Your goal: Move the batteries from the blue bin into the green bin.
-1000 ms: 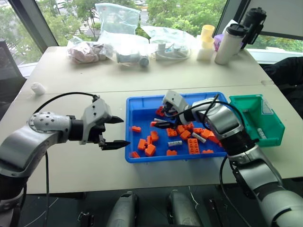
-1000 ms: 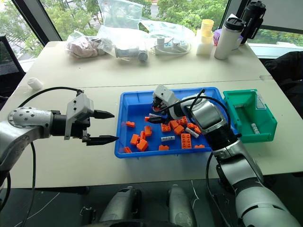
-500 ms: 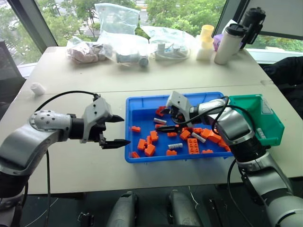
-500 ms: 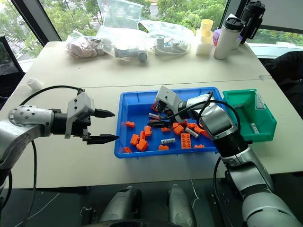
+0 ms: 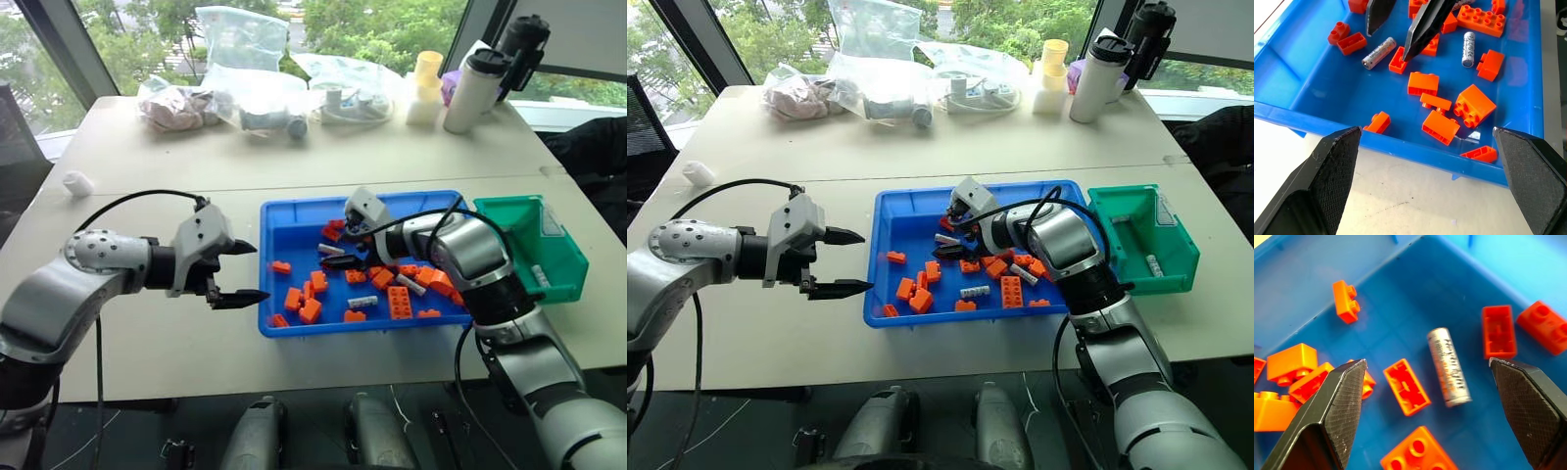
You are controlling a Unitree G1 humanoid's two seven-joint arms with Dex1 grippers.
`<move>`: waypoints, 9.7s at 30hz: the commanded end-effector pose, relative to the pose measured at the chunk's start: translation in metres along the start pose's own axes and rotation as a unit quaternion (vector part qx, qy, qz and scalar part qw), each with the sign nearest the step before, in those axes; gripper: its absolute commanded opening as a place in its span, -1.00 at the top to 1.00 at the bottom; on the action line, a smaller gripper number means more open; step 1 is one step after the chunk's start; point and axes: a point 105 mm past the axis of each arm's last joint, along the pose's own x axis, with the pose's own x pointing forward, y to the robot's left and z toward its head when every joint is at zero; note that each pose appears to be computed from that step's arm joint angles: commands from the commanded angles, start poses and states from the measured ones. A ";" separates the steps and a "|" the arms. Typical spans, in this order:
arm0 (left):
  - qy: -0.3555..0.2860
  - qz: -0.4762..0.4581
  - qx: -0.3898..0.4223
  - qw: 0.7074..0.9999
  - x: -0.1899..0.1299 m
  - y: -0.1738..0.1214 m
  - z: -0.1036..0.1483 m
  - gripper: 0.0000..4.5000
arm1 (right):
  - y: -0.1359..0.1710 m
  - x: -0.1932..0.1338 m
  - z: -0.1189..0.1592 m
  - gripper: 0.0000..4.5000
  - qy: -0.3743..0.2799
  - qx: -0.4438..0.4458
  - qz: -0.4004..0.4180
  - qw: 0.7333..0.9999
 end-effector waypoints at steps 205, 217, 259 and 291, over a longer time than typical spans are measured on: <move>-0.196 -0.056 0.067 0.977 0.062 0.032 0.095 -1.00 | -0.097 -0.263 -0.086 0.99 -0.078 0.075 -0.501 0.859; -0.174 -0.049 0.073 0.981 0.056 0.032 0.085 -1.00 | -0.110 -0.268 -0.094 -0.52 -0.070 0.089 -0.520 0.847; -0.096 -0.019 0.081 0.992 0.043 0.018 0.049 -1.00 | -0.024 -0.111 -0.104 -0.52 0.130 0.014 -0.087 0.988; -0.096 -0.013 0.087 0.992 0.047 0.019 0.047 -1.00 | -0.048 -0.110 -0.095 0.30 0.097 -0.013 -0.136 0.986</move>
